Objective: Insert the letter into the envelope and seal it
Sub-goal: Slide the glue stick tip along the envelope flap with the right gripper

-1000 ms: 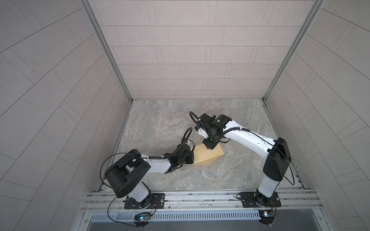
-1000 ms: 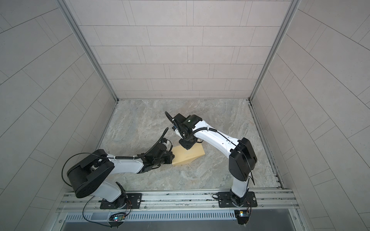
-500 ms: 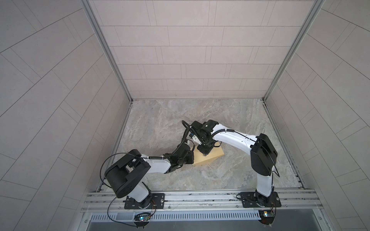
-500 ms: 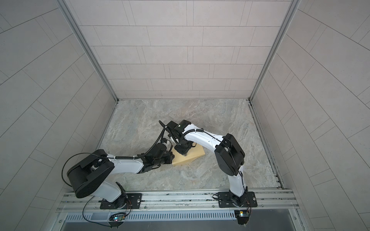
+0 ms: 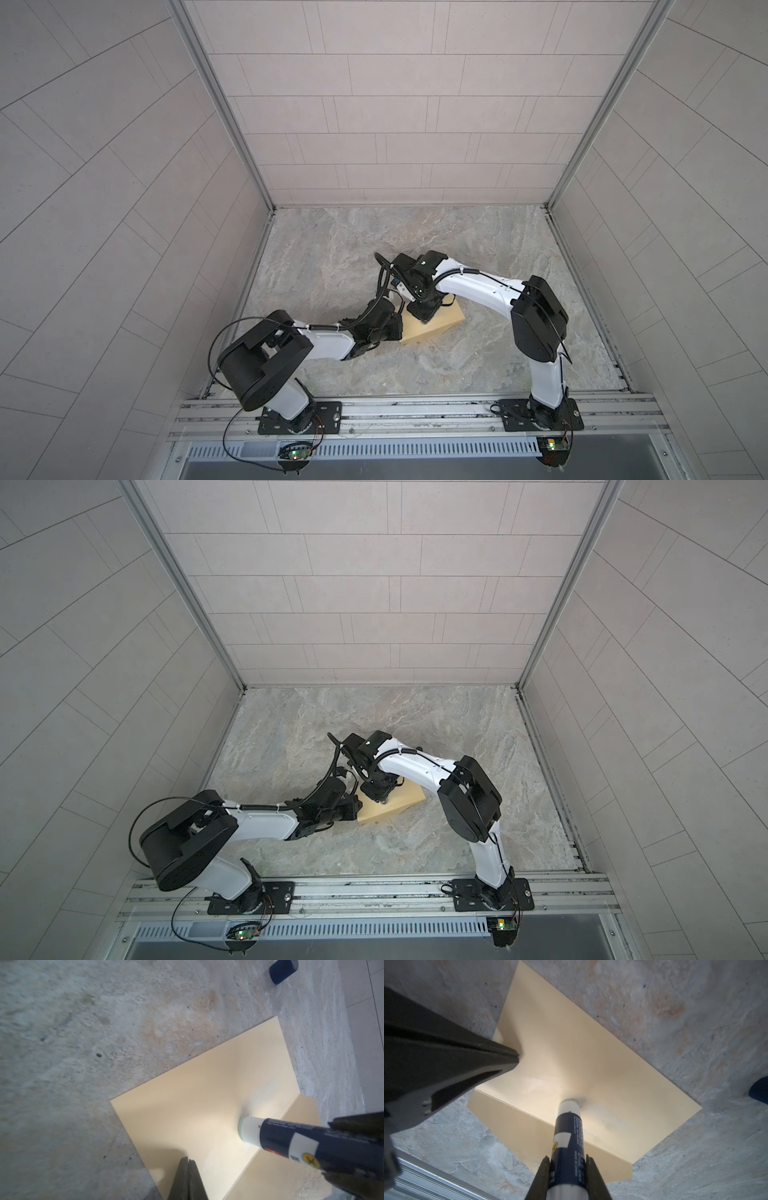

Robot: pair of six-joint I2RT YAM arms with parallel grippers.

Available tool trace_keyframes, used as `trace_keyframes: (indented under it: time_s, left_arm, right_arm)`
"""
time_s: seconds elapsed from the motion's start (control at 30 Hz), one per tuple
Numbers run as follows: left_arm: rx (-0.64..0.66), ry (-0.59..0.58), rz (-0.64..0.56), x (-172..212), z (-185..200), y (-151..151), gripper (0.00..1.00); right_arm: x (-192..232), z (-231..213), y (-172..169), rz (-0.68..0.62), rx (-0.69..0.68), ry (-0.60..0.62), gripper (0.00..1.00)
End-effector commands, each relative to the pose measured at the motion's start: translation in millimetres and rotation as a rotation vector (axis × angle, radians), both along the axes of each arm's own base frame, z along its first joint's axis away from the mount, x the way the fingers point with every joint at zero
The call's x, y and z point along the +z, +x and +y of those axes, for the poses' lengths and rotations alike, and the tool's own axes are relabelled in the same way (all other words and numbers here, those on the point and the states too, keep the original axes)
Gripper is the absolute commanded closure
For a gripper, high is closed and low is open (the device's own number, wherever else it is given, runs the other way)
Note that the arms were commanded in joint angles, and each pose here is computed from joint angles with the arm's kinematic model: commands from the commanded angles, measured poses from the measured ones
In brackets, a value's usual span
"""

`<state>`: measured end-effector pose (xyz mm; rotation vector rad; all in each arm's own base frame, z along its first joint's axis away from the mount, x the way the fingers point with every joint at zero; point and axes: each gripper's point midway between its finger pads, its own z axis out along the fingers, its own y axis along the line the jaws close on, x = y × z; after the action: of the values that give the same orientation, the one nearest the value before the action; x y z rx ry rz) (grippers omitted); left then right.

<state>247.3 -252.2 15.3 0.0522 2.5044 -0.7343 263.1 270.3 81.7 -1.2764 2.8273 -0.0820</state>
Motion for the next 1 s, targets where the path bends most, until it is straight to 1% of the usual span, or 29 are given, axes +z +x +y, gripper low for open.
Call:
trace_keyframes:
  time_s: [0.0,0.97]
  left_arm:
    - [0.002,0.087,0.057,-24.6,16.3,-11.2,1.0]
    - [0.001,0.092,0.068,-29.6,16.4,-12.2,1.0]
  right_arm:
    - [-8.8,-12.0,-4.7,0.014,0.007,-0.092,1.0]
    - [-11.1,-72.2,13.1,0.031,-0.09,-0.17,1.0]
